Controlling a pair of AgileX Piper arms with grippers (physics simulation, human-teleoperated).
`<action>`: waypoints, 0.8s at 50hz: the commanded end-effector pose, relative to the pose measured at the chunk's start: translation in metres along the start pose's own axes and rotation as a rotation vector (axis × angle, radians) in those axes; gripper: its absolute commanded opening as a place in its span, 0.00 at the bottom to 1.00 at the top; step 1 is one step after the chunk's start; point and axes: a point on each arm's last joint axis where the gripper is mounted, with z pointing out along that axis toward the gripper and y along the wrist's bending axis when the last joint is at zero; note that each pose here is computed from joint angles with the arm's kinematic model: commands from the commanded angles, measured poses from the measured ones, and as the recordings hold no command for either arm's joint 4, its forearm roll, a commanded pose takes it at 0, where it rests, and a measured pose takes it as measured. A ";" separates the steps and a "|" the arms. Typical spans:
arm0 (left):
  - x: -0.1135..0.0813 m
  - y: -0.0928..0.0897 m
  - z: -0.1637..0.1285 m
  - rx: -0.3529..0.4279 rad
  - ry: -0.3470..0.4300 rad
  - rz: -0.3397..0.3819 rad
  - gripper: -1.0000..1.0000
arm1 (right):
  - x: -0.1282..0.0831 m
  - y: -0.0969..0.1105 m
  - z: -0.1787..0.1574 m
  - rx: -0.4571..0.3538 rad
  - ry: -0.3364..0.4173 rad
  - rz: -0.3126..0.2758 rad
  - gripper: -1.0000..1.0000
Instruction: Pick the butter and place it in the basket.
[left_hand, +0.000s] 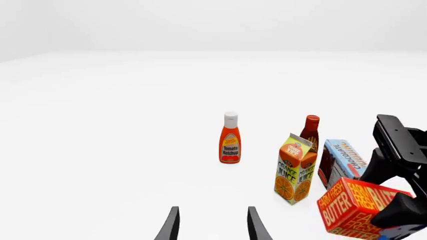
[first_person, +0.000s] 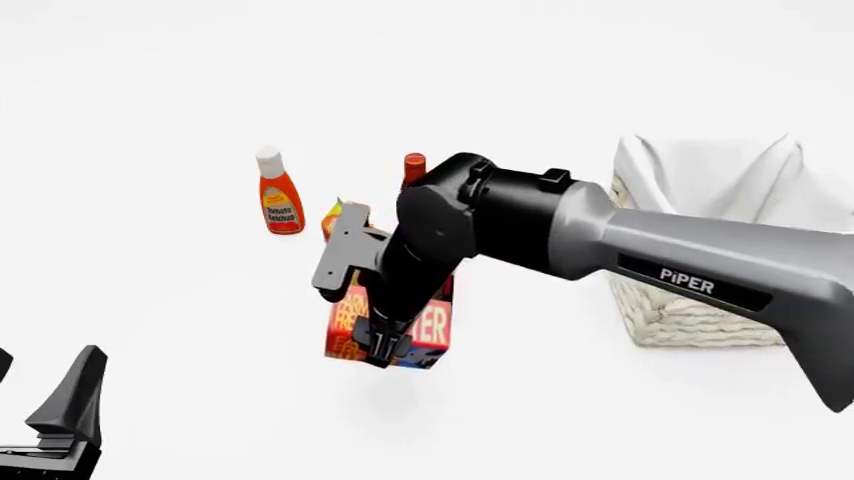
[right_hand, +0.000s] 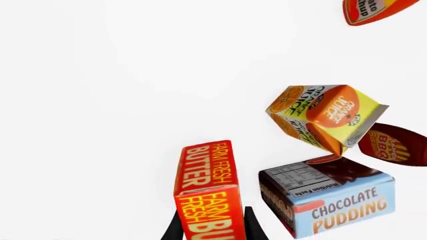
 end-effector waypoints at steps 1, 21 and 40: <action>0.000 0.000 0.000 0.000 0.000 0.000 1.00 | 0.000 -0.003 -0.016 0.024 -0.034 0.027 0.00; 0.000 0.000 0.000 0.000 0.000 0.000 1.00 | 0.001 -0.017 -0.031 0.060 -0.073 0.088 0.00; 0.000 0.000 0.000 0.000 0.000 0.000 1.00 | 0.000 -0.018 -0.043 0.072 -0.101 0.143 0.00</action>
